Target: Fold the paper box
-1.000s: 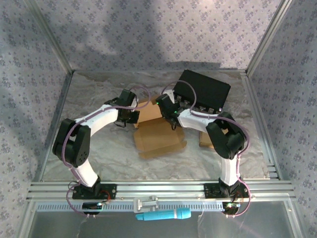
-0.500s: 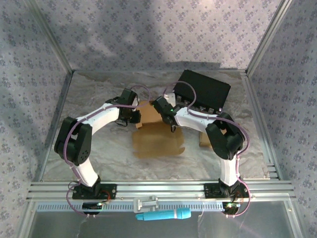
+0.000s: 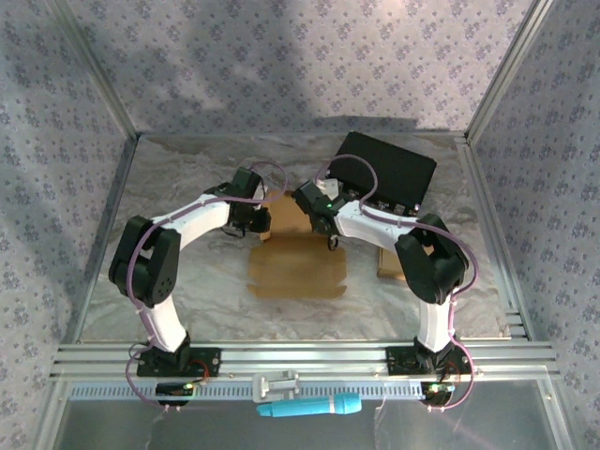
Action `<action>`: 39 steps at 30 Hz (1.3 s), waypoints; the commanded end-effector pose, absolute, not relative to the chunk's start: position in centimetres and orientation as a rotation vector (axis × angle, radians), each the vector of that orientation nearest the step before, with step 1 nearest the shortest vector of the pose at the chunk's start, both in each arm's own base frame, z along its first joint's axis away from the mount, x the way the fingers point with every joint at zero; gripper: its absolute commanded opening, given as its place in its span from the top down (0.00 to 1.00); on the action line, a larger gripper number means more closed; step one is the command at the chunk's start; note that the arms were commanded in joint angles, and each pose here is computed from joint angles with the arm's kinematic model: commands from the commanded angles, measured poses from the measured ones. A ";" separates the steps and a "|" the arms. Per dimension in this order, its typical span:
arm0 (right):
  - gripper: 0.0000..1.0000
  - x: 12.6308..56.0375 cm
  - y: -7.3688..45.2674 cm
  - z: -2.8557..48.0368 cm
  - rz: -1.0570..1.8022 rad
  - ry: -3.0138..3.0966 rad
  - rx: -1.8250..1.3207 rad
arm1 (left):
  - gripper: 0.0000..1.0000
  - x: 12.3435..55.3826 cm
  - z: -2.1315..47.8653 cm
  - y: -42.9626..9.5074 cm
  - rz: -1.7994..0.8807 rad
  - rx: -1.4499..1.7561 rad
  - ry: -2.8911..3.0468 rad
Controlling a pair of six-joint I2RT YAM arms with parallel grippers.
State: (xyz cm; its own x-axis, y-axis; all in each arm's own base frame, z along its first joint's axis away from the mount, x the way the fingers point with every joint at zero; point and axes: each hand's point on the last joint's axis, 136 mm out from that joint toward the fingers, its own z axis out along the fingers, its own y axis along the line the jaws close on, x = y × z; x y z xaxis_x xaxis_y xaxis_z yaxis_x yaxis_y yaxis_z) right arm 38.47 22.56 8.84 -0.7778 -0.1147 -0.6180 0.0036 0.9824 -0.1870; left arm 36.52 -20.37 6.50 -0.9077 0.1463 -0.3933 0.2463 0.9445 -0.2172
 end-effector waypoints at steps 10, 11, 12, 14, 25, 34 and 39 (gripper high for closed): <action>1.00 37.6 22.8 8.7 -0.239 2.480 -0.137 | 0.82 39.6 9.4 -21.1 -0.570 0.330 2.582; 1.00 37.6 22.8 8.6 -0.237 2.484 -0.135 | 0.83 39.6 9.5 -21.4 -0.585 0.341 2.580; 1.00 37.7 22.8 8.6 -0.236 2.486 -0.133 | 0.83 39.6 9.4 -21.5 -0.593 0.347 2.582; 1.00 37.7 23.0 8.5 -0.225 2.491 -0.136 | 0.85 39.6 9.4 -21.5 -0.604 0.347 2.582; 1.00 37.7 23.7 8.7 -0.208 2.490 -0.136 | 0.93 39.4 6.9 -19.3 -0.362 0.250 2.666; 1.00 37.4 23.5 8.0 -0.237 2.529 -0.086 | 1.00 39.0 5.7 -16.5 0.020 0.113 2.703; 1.00 37.2 23.7 7.1 -0.236 2.572 -0.076 | 1.00 38.4 5.1 -15.8 0.097 0.044 2.715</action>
State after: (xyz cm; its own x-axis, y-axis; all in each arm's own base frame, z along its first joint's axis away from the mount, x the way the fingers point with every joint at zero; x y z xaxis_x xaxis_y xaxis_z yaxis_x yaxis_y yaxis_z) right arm 38.74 23.97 8.76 -0.7949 -0.0768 -0.6019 0.0131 0.9895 -0.1436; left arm 39.20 -18.94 7.61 -0.8773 0.0803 -0.4732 0.1223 0.9908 -0.0587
